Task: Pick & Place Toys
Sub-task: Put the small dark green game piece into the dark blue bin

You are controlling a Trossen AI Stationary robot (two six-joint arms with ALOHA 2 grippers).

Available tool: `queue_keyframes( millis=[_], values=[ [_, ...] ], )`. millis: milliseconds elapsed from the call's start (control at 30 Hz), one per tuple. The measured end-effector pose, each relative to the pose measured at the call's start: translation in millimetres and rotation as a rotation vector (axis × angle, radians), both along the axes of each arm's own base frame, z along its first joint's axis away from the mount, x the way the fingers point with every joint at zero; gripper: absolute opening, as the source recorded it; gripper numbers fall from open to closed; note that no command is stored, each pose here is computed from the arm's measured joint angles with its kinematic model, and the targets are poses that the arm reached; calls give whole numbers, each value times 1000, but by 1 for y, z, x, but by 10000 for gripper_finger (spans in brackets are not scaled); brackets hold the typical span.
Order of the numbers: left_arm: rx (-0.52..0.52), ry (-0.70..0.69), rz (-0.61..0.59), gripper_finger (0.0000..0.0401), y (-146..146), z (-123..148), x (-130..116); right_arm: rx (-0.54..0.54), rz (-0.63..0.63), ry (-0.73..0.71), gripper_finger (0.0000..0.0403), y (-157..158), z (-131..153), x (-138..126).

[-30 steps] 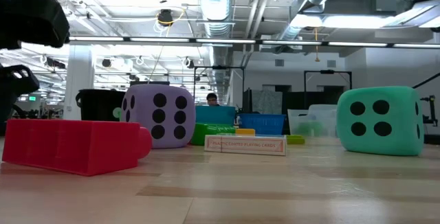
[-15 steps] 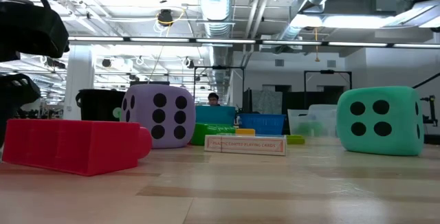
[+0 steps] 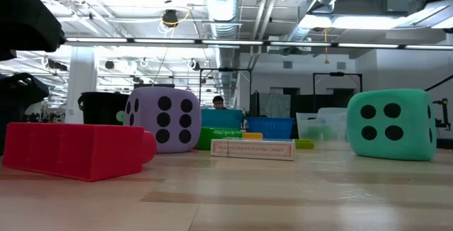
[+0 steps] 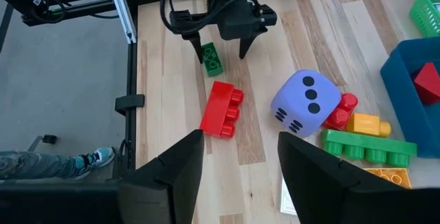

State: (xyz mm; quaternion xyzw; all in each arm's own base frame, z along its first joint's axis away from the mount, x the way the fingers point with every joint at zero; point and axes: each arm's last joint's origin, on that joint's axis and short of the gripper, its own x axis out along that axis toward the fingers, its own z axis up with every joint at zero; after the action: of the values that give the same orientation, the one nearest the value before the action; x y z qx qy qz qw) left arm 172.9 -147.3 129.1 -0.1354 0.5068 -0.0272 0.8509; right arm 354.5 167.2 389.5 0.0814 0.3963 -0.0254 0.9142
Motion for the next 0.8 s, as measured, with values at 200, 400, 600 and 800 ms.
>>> queue_keyframes(
  millis=[200,400,600,800],
  values=[
    [44,-25,-38,396,-5,-1,-5,0,0,0,184,0,0,0],
    [98,-44,-116,396,-7,-1,-8,0,0,0,184,0,0,0],
    [104,-41,-121,396,-4,-5,-12,3,-3,0,184,0,0,0],
    [105,-4,-104,396,2,-14,-18,5,-6,0,184,0,0,0]
  ],
)
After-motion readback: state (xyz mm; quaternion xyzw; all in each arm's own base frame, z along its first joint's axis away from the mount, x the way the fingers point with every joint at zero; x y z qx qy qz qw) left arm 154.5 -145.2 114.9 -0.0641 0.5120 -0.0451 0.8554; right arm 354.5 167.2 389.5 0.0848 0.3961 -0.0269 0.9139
